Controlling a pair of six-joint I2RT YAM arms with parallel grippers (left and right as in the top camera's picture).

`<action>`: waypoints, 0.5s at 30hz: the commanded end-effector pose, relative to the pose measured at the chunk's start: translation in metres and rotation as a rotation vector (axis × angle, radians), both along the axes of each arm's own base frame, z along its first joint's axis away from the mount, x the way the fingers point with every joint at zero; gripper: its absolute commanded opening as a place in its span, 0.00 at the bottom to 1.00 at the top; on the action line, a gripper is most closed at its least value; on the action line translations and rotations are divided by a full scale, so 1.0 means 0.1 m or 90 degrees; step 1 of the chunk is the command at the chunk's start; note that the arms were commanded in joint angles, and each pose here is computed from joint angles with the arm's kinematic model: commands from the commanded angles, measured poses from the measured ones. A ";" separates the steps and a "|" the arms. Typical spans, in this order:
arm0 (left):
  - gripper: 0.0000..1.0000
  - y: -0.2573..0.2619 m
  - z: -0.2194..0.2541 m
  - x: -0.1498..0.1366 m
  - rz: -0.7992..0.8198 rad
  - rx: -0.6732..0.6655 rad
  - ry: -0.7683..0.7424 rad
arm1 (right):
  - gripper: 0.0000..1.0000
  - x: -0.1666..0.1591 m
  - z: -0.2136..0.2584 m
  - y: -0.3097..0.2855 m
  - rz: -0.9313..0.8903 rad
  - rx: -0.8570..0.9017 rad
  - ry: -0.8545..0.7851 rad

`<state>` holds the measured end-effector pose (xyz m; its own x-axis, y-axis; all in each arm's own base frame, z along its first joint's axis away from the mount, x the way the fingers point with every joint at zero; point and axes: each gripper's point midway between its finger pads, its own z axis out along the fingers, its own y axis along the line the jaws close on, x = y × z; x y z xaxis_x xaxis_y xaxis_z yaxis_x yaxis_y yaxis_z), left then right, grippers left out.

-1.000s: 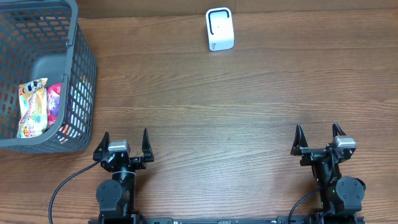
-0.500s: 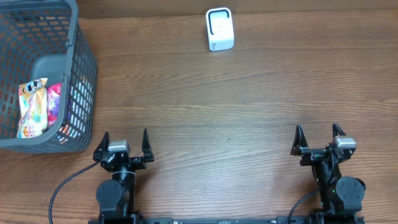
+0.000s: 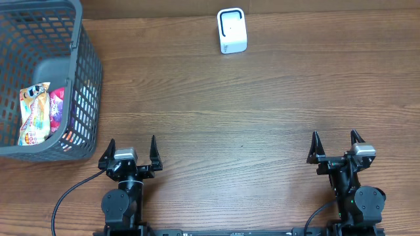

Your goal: Scan the item barcode

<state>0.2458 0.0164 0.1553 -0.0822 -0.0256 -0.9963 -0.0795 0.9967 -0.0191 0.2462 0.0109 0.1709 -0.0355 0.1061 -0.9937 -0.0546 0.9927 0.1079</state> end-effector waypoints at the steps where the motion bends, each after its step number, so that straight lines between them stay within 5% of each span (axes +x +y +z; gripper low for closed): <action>1: 1.00 -0.04 0.06 0.00 -0.014 -0.007 -0.020 | 1.00 0.00 -0.01 -0.01 -0.005 -0.002 -0.004; 8: 1.00 -1.05 0.11 -0.26 -0.366 -0.438 0.076 | 1.00 0.00 -0.01 -0.01 -0.005 -0.002 -0.004; 11: 1.00 -1.17 0.21 -0.34 -0.427 -0.447 0.074 | 1.00 0.00 -0.01 -0.01 -0.005 -0.002 -0.004; 15: 1.00 -1.33 0.78 -0.56 -0.555 -0.334 -0.066 | 1.00 0.00 -0.01 -0.01 -0.005 -0.002 -0.004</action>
